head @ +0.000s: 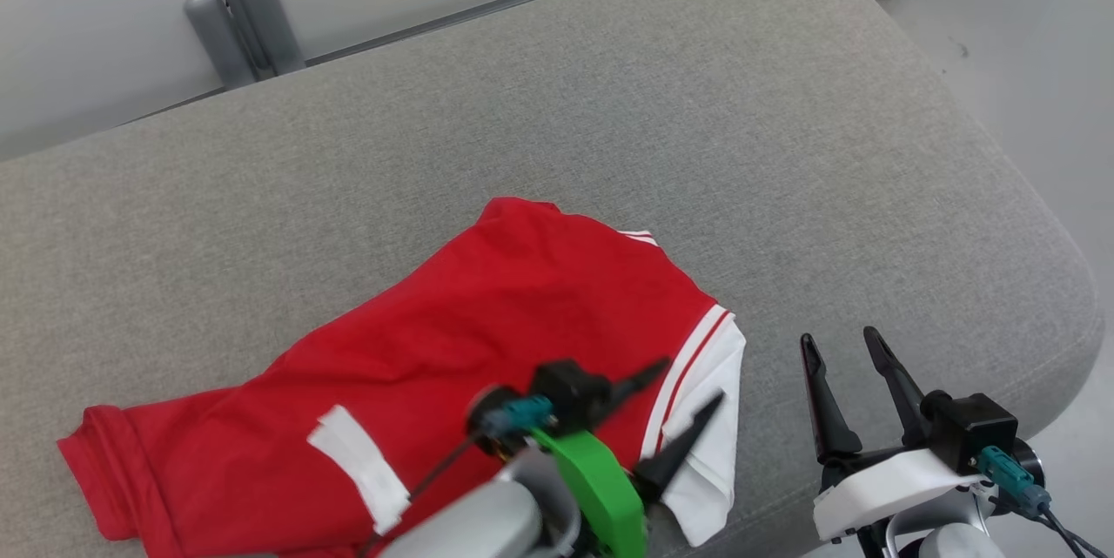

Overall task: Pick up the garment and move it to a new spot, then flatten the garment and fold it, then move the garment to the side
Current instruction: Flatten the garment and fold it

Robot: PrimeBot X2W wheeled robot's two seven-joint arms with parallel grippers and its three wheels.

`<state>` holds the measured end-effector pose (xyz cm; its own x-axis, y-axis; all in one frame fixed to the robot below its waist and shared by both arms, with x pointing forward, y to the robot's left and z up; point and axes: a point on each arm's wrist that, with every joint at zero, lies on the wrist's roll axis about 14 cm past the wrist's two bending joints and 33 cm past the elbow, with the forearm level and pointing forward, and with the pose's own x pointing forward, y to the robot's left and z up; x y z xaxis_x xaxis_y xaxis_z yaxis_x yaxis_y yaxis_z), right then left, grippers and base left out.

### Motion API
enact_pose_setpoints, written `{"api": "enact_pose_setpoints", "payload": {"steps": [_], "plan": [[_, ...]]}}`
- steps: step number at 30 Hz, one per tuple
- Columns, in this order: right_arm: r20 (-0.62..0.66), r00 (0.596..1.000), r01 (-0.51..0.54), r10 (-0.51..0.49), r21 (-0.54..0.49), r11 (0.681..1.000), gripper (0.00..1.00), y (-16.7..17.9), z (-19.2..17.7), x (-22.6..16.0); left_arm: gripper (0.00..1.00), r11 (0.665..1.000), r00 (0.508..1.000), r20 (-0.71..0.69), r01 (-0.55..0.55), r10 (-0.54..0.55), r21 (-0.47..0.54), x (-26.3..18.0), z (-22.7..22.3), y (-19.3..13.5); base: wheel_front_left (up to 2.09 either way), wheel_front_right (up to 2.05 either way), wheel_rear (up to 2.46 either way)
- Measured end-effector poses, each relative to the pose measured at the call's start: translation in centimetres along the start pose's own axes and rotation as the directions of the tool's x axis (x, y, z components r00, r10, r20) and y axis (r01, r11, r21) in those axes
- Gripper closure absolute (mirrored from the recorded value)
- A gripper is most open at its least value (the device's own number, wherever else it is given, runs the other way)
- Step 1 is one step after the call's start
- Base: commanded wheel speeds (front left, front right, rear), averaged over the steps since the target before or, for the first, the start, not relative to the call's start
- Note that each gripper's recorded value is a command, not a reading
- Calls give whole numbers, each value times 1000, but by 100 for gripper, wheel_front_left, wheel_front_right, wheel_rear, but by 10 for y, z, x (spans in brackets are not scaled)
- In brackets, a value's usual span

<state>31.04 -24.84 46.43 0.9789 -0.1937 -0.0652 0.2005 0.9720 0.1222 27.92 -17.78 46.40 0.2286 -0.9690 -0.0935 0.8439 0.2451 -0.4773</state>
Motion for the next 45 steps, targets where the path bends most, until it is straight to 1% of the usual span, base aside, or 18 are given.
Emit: {"api": "enact_pose_setpoints", "payload": {"steps": [2,3,4,7,9,12,16,17,18,20,24,26,29,31,37,41,44,45], "plan": [[-2,1000,-13,13,3,1000,0,4,-1,0,0,992,994,34,-107,105,62,-9,22,36,0,0,0],[-3,1000,-22,22,4,1000,0,7,-2,1,0,977,981,44,-192,188,98,-19,32,63,0,0,0],[-4,999,-33,33,5,999,0,11,-2,2,0,954,963,54,-270,265,132,-30,42,88,0,0,0],[-13,998,-56,56,7,998,0,18,-5,6,0,879,904,35,-422,425,222,-61,60,148,0,0,0],[-21,997,-71,71,6,997,0,23,-7,8,0,861,889,-16,-438,457,259,-70,56,167,0,0,0],[-29,996,-86,86,3,996,0,28,-9,12,0,861,882,-99,-417,461,291,-73,46,183,0,0,0],[-42,996,-75,75,-5,997,0,25,-12,15,0,856,852,-213,-399,478,328,-76,29,203,0,0,0],[-44,997,-71,70,-7,997,0,24,-12,15,98,859,843,-245,-393,479,329,-77,22,207,0,0,0],[-49,997,-65,64,-9,998,0,22,-14,15,100,862,836,-271,-386,478,328,-78,15,209,0,0,0],[-57,997,-51,50,-11,999,0,18,-16,14,100,870,830,-308,-363,464,332,-76,7,212,0,0,0],[-69,997,-27,26,-12,1000,0,10,-19,13,100,875,846,-286,-354,450,329,-66,12,217,0,0,0],[-73,997,-22,21,-14,1000,0,9,-20,12,100,864,852,-251,-363,460,350,-62,19,223,0,0,0],[-75,997,-17,16,-16,1000,0,8,-20,12,100,818,859,-150,-393,490,421,-55,48,236,0,0,0],[-77,997,-14,12,-20,1000,0,7,-20,12,100,766,858,-38,-435,511,474,-50,78,249,0,0,0],[-84,996,-9,6,-31,999,0,5,-21,13,100,631,809,160,-549,565,548,-53,135,283,0,0,0],[-91,996,8,-12,-39,999,0,0,-21,10,100,590,805,184,-548,564,593,-49,146,294,0,0,0],[-98,995,27,-31,-39,999,0,-5,-23,7,75,569,808,224,-553,545,608,-38,156,290,0,0,0],[-100,994,32,-36,-40,999,0,-6,-23,6,63,563,806,249,-562,536,606,-35,162,287,0,0,0]]}}
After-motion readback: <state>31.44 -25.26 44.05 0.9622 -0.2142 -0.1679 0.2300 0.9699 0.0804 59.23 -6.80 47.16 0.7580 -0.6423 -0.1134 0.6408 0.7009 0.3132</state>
